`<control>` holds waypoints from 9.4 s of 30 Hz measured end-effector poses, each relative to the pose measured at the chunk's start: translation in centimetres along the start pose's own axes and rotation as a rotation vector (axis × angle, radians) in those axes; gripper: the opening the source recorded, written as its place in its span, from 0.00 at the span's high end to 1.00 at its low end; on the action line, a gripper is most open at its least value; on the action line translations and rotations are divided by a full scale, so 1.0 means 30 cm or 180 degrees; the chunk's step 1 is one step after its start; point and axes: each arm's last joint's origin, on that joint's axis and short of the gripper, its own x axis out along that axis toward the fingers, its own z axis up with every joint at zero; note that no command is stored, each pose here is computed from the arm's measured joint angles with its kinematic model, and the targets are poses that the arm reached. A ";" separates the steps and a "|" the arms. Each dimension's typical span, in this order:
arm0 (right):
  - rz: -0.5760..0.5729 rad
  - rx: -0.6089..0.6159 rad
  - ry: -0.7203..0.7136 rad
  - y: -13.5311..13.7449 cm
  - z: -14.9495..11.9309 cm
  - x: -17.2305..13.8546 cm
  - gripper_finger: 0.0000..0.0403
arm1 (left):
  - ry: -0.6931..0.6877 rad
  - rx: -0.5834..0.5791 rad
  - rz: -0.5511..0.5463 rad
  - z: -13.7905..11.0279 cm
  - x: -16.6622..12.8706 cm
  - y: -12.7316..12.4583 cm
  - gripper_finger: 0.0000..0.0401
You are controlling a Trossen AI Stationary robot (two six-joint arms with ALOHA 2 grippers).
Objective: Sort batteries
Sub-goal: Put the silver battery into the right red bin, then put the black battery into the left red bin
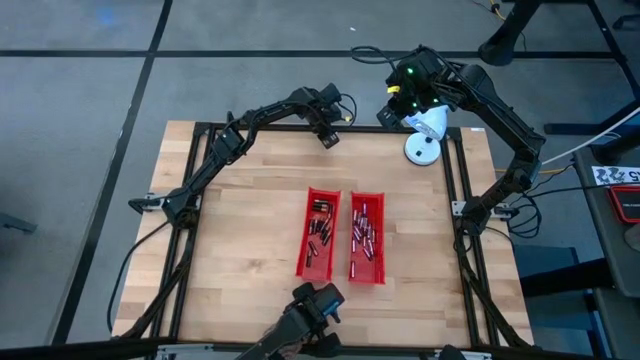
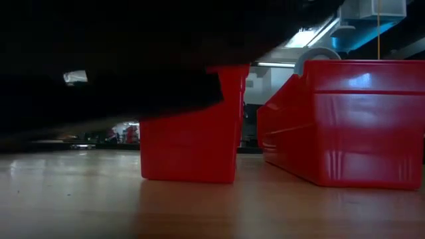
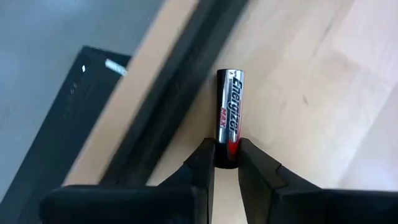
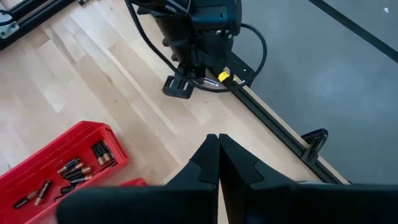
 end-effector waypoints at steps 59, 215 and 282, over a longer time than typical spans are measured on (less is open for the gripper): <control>0.0008 0.0186 -0.0231 0.016 0.021 -0.001 0.99 | -0.0595 0.2418 -0.1095 -0.122 -0.423 -1.021 0.86; 0.0802 -0.0482 -0.0309 -0.040 0.011 0.195 0.99 | 0.3262 0.0731 0.1158 -0.821 -0.149 0.262 0.42; 0.0802 -0.0478 -0.0241 -0.041 0.004 0.196 0.99 | 0.3138 0.0555 0.0567 -0.821 -0.140 0.214 0.66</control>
